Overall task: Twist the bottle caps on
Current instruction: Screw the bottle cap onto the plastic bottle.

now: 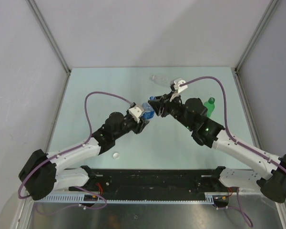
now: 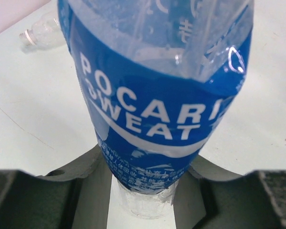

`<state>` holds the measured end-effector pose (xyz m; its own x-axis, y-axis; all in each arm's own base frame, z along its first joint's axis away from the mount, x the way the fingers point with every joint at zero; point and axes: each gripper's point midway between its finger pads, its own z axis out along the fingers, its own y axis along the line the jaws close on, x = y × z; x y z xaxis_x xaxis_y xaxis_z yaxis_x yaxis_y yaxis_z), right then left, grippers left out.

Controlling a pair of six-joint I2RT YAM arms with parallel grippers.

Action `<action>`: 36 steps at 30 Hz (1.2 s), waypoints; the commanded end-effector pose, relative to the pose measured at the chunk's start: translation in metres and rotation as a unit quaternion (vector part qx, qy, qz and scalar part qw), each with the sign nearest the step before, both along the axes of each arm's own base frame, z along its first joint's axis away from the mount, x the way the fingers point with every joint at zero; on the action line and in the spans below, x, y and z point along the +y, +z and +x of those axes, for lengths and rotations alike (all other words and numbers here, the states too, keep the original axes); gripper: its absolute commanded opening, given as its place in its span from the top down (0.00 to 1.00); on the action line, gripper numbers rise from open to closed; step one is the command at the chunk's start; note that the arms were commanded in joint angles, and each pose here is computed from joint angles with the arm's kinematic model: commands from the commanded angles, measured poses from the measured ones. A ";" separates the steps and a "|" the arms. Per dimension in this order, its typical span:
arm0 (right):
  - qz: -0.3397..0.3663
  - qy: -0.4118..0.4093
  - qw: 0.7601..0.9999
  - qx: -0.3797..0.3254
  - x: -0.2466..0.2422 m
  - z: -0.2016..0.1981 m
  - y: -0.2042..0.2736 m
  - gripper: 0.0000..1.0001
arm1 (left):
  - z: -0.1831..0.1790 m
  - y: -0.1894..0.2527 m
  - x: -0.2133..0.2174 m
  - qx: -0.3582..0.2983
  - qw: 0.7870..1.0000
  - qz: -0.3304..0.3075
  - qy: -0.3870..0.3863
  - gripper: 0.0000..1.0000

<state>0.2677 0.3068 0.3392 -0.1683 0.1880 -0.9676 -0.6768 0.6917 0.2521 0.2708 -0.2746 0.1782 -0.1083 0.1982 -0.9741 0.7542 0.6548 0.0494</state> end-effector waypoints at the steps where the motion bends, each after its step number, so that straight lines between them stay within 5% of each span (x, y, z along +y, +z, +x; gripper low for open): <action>1: -0.044 0.019 0.999 0.022 0.002 -0.011 -0.026 0.56 | 0.017 0.107 -0.012 -0.110 0.985 -0.131 0.018 1.00; 9: -0.055 0.046 0.997 -0.012 0.002 -0.019 -0.016 0.28 | 0.016 0.101 -0.012 -0.115 0.986 -0.118 0.013 1.00; 17: -0.113 0.184 0.974 -0.073 0.000 -0.071 -0.016 0.03 | -0.004 0.088 -0.017 -0.150 0.984 -0.077 -0.066 1.00; 26: -0.252 0.301 0.882 -0.261 -0.052 -0.126 -0.031 0.01 | -0.056 0.018 -0.006 -0.121 0.951 0.045 -0.282 1.00; 36: -0.263 0.348 0.855 -0.280 -0.048 -0.135 -0.036 0.16 | -0.081 -0.016 -0.004 -0.071 0.931 0.072 -0.351 1.00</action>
